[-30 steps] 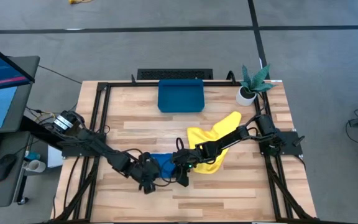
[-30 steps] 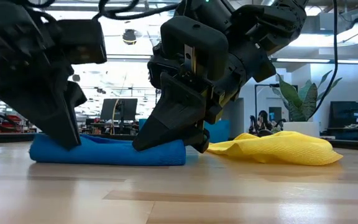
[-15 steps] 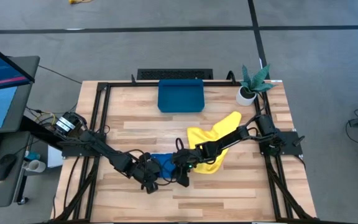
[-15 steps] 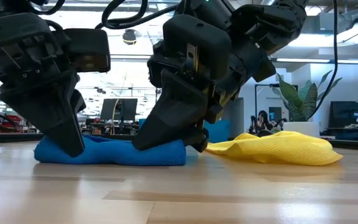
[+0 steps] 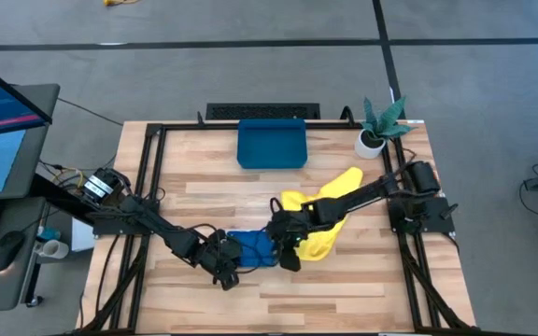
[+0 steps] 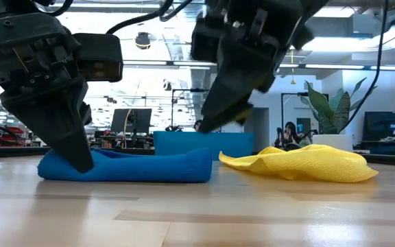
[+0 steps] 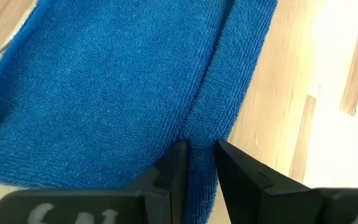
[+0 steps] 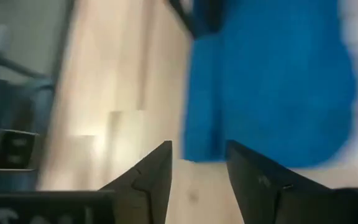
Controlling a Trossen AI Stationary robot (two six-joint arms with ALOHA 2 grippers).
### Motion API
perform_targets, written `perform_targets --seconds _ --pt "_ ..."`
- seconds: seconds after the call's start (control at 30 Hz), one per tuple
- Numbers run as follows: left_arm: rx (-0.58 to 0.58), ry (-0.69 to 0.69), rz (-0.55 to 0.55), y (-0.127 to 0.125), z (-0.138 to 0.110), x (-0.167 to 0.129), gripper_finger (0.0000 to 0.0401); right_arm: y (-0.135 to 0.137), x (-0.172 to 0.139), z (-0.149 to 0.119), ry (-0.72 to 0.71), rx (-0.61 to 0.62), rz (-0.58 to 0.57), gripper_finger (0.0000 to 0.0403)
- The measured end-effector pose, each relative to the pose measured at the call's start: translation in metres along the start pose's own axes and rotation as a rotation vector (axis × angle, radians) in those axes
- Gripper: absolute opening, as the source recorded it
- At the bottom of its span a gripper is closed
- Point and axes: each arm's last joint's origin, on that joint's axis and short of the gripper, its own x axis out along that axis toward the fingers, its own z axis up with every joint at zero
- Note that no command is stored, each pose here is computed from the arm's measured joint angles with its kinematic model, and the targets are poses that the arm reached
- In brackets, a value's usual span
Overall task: Roll microfiber towels into tight, uniform cylinder then place into a basket
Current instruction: Roll the blue towel
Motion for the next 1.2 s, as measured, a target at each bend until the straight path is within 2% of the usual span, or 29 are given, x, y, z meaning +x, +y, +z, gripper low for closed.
perform_targets --seconds 0.13,0.27,0.37,0.5,0.8,1.0,1.2 --pt "-0.020 -0.026 0.008 0.000 0.000 0.000 0.0081 0.037 -0.017 -0.002 -0.053 -0.224 -0.150 0.0161" --pt "-0.043 -0.043 0.010 0.000 0.001 0.001 0.0081 0.068 -0.017 -0.011 -0.098 -0.417 -0.274 0.0154" --pt "-0.055 -0.057 0.003 -0.001 0.002 0.001 0.0081 0.083 -0.015 -0.017 -0.114 -0.533 -0.345 0.0151" --pt "-0.093 -0.096 0.019 0.000 0.006 0.002 0.0081 0.087 -0.003 -0.026 -0.070 -0.642 -0.378 0.0148" --pt "-0.110 -0.119 0.049 0.009 0.017 0.005 0.0081 0.062 0.029 -0.031 0.010 -0.756 -0.426 0.0159" --pt "-0.089 -0.115 0.052 0.011 0.019 0.005 0.0081 0.047 0.045 -0.035 0.048 -0.767 -0.434 0.0185" --pt "-0.086 -0.109 0.048 0.011 0.018 0.005 0.0076 0.033 0.043 -0.030 0.058 -0.722 -0.456 0.0202"
